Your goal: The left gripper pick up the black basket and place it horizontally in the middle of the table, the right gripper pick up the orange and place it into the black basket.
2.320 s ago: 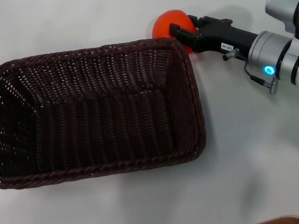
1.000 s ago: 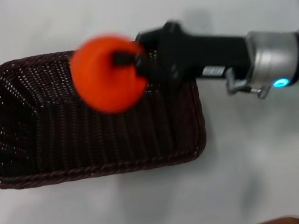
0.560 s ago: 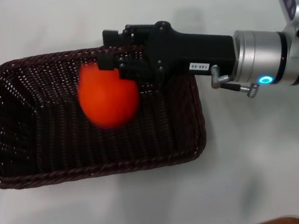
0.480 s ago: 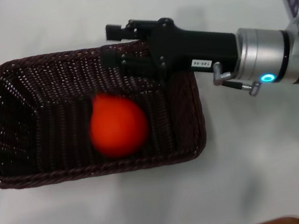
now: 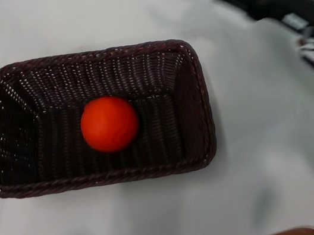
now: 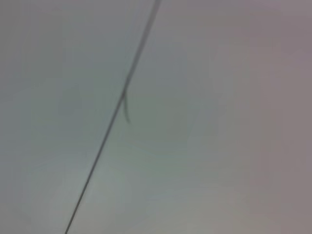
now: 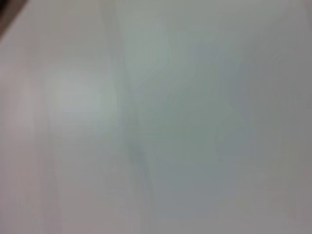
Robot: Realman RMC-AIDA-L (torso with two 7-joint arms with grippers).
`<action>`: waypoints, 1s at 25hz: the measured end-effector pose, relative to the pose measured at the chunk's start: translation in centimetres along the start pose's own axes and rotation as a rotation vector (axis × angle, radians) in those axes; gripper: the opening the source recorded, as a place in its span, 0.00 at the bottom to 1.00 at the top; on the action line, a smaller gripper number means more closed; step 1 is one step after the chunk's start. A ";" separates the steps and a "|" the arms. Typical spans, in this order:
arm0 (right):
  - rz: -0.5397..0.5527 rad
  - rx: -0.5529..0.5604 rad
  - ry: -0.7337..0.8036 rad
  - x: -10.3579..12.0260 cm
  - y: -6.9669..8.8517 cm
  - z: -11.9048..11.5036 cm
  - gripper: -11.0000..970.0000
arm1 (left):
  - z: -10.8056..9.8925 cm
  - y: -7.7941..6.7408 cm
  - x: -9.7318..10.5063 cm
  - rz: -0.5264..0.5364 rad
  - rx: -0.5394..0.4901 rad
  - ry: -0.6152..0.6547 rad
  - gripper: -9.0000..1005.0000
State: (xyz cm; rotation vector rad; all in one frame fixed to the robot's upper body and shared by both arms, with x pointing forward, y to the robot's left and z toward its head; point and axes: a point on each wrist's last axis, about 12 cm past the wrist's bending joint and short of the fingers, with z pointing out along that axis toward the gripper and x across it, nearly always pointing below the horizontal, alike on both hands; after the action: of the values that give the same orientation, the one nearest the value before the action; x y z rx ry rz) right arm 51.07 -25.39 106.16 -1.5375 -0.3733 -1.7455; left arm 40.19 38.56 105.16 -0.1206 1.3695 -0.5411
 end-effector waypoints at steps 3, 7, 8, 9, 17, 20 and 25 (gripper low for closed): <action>-0.046 -0.186 0.101 0.0 1.0 -3.4 0.88 | -0.7 0.1 0.9 0.088 -0.066 -0.013 0.77; -0.057 -0.402 0.189 -0.4 1.7 -6.6 0.90 | -1.6 0.6 1.4 0.114 -0.176 -0.052 0.77; -0.060 -0.446 0.214 -0.4 1.7 -7.3 0.90 | -1.7 0.8 1.4 0.107 -0.202 -0.065 0.77; -0.061 -0.473 0.231 -0.3 1.7 -7.7 0.90 | -1.8 0.8 1.4 0.103 -0.216 -0.073 0.77; -0.057 -0.499 0.244 -0.3 1.8 -8.0 0.89 | -1.6 0.8 1.5 0.079 -0.241 -0.107 0.77; -0.058 -0.497 0.243 -0.3 1.8 -7.9 0.89 | -1.6 0.8 1.6 0.075 -0.244 -0.111 0.77; -0.056 -0.498 0.236 -0.3 2.1 -7.5 0.89 | -1.8 0.7 1.7 0.070 -0.247 -0.114 0.77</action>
State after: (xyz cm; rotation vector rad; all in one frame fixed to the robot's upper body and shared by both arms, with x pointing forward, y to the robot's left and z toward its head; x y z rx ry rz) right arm 47.21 -31.59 103.60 -1.6338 0.1531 -2.1457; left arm 38.84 38.90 102.99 -0.2989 1.3198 -0.3002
